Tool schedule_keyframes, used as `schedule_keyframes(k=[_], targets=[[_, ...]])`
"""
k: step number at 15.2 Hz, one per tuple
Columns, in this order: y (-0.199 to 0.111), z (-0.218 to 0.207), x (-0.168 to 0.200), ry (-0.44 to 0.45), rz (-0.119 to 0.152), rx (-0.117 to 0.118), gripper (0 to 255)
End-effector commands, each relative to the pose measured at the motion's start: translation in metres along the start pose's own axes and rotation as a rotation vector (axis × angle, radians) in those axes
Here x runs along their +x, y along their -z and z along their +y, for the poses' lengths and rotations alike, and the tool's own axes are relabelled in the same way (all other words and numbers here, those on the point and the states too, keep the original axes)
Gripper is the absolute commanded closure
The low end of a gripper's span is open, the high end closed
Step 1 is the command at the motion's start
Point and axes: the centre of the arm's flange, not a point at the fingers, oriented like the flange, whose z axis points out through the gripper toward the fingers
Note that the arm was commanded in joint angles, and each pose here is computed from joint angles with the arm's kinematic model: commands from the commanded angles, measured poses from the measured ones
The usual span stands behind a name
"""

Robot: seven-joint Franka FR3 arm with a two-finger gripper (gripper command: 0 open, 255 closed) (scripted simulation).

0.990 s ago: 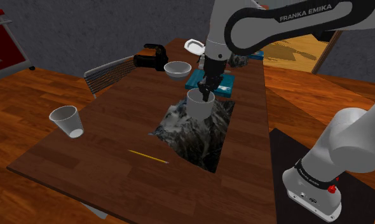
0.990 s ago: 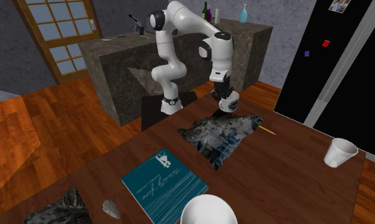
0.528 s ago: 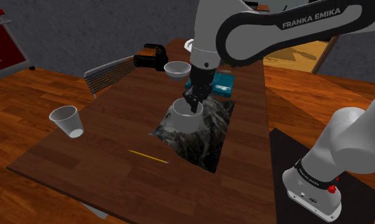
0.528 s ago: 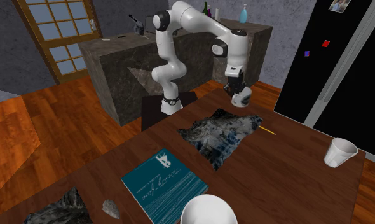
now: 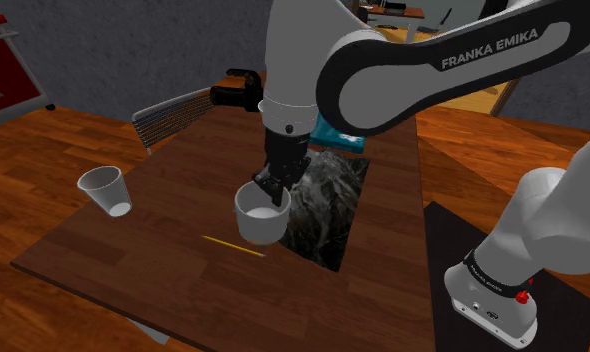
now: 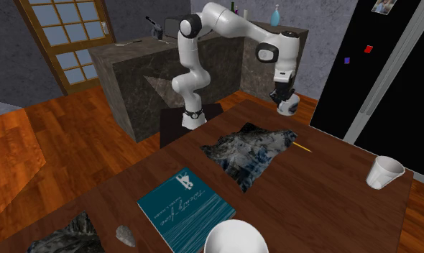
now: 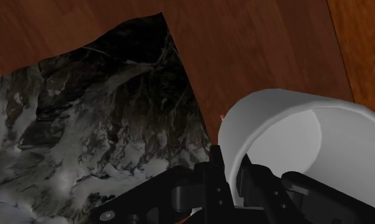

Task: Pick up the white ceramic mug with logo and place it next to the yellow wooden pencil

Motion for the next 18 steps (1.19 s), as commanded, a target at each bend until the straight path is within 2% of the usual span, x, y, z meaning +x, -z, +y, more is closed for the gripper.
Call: schedule_keyframes(k=[1, 11, 18], targets=[[0.0, -0.028, -0.007, -0.002, 0.0, 0.0, 255], [-0.012, -0.156, -0.032, -0.002, 0.0, 0.0, 255], [-0.044, -0.156, -0.034, -0.002, 0.0, 0.0, 255]])
